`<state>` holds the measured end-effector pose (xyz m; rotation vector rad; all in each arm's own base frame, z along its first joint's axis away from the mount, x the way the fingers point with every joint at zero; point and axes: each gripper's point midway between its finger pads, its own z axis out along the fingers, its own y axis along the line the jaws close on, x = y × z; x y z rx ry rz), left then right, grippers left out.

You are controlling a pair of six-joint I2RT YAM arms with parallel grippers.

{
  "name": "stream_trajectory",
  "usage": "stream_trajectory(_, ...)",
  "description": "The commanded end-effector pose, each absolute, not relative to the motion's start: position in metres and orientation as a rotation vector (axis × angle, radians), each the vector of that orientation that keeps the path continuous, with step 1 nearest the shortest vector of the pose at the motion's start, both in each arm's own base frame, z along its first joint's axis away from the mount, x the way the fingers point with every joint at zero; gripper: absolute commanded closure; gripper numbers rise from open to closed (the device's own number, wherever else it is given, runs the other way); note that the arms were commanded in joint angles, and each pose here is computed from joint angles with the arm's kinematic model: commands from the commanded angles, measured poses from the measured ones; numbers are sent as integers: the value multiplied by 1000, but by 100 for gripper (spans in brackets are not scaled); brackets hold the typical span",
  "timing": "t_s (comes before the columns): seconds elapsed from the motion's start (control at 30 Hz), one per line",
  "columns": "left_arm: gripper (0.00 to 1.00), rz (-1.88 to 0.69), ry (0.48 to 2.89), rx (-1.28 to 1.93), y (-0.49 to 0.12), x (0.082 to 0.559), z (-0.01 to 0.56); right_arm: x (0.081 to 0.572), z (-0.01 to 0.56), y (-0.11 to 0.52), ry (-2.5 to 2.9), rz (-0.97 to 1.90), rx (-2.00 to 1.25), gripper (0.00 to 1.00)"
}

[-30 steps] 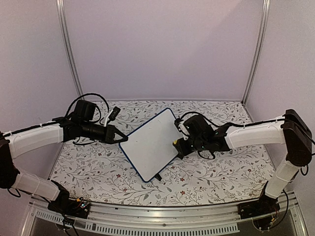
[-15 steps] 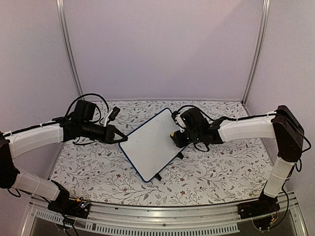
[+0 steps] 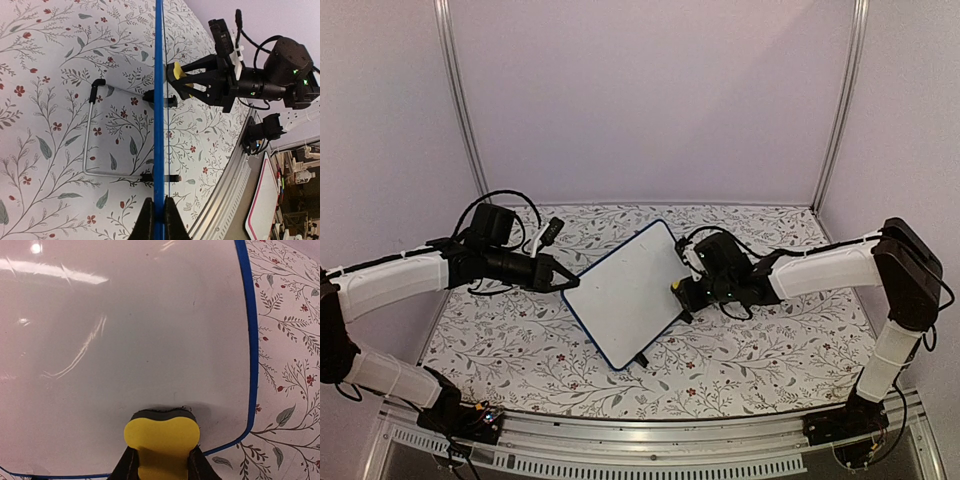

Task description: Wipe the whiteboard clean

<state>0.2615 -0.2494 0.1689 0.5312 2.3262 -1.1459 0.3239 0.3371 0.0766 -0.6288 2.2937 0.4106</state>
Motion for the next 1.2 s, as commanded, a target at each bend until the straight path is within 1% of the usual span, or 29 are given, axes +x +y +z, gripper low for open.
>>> stream_trajectory(0.0,100,-1176,2251,595,-255,260,182,301,46,324,2408,413,-672,82)
stream_trajectory(0.13,100,-1176,2250,594,-255,260,182,293,47,327,2409,449,-695,82)
stream_trajectory(0.5,100,-1177,2250,596,-255,260,183,286,53,327,2404,402,-726,82)
stream_trajectory(0.77,100,-1177,2253,594,-255,260,182,308,111,332,2262,414,-637,81)
stream_trajectory(0.87,100,-1178,2251,594,-255,260,182,318,122,337,2237,430,-632,81)
stream_trajectory(1.03,100,-1177,2250,594,-255,259,182,326,118,349,2243,456,-650,81)
stream_trajectory(1.17,100,-1176,2248,595,-255,259,183,325,100,354,2278,467,-670,81)
